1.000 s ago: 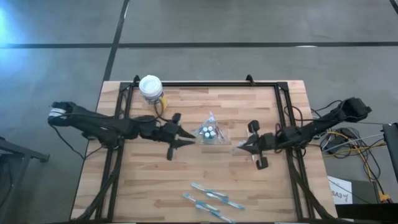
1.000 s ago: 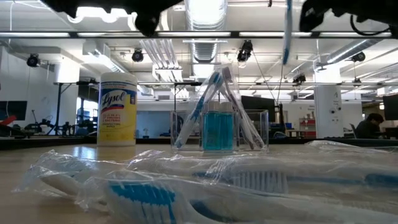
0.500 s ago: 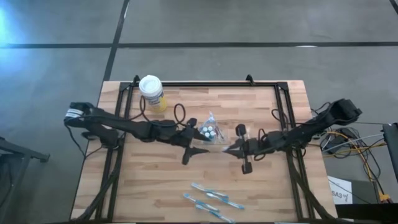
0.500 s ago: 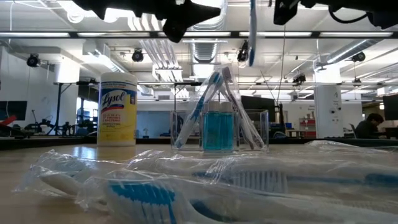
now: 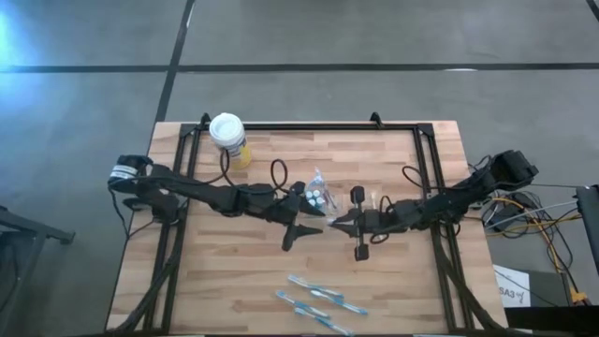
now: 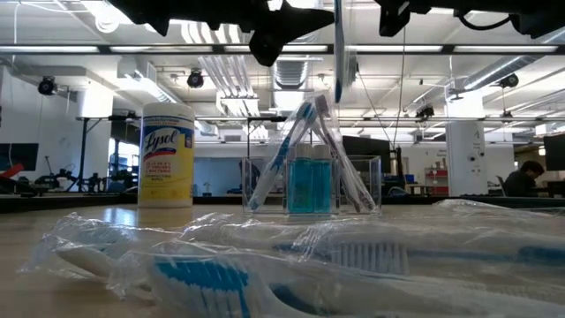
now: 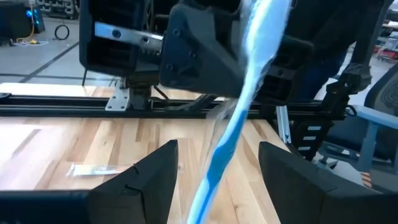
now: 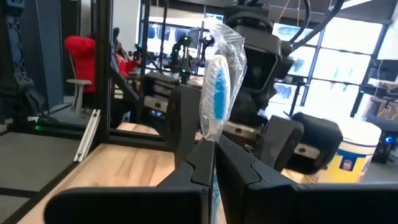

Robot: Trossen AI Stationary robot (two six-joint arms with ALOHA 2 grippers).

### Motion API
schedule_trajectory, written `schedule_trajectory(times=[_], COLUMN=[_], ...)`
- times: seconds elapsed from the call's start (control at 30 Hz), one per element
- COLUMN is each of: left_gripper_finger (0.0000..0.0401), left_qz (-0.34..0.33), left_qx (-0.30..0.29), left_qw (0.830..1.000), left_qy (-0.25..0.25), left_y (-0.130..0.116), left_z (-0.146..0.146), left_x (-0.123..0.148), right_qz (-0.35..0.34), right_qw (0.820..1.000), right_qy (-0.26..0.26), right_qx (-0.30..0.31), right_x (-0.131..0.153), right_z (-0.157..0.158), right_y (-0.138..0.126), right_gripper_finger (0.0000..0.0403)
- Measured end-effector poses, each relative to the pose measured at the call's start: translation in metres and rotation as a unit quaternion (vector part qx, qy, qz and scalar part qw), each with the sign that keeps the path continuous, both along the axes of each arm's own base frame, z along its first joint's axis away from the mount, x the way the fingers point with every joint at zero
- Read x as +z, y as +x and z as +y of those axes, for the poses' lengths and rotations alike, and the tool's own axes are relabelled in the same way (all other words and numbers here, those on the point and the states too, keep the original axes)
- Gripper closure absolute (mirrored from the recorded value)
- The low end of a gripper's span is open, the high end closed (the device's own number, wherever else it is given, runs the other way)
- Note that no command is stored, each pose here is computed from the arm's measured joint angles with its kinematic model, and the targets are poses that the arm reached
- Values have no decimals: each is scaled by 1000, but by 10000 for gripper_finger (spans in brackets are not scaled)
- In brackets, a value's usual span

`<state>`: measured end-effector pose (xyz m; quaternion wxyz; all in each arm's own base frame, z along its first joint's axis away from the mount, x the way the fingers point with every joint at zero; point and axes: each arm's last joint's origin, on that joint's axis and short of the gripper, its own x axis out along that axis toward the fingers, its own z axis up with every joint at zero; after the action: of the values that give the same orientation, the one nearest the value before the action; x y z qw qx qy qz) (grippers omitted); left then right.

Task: Pick & Place toothbrushing station
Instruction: Put the blue toothbrush into the left compartment of the transparent organizer

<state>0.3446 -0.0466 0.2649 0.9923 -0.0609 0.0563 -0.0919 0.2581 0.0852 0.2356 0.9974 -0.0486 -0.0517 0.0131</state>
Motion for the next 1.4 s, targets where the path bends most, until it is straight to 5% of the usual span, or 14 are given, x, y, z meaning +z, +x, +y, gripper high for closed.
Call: schedule_trajectory(times=[1.07, 1.4], left_gripper_finger=[175, 219], left_qz=[-23, -27], left_qx=[13, 35], left_qw=[1000, 999], left_qy=[7, 20], left_y=[3, 4], left_z=[-3, -1], left_x=[0, 0], right_qz=[-28, -30], right_qw=[999, 999], right_qy=[0, 0], right_qx=[-32, -31], right_x=[-5, -5], right_z=[-2, -1], right_y=[7, 7], right_gripper_finger=[394, 394])
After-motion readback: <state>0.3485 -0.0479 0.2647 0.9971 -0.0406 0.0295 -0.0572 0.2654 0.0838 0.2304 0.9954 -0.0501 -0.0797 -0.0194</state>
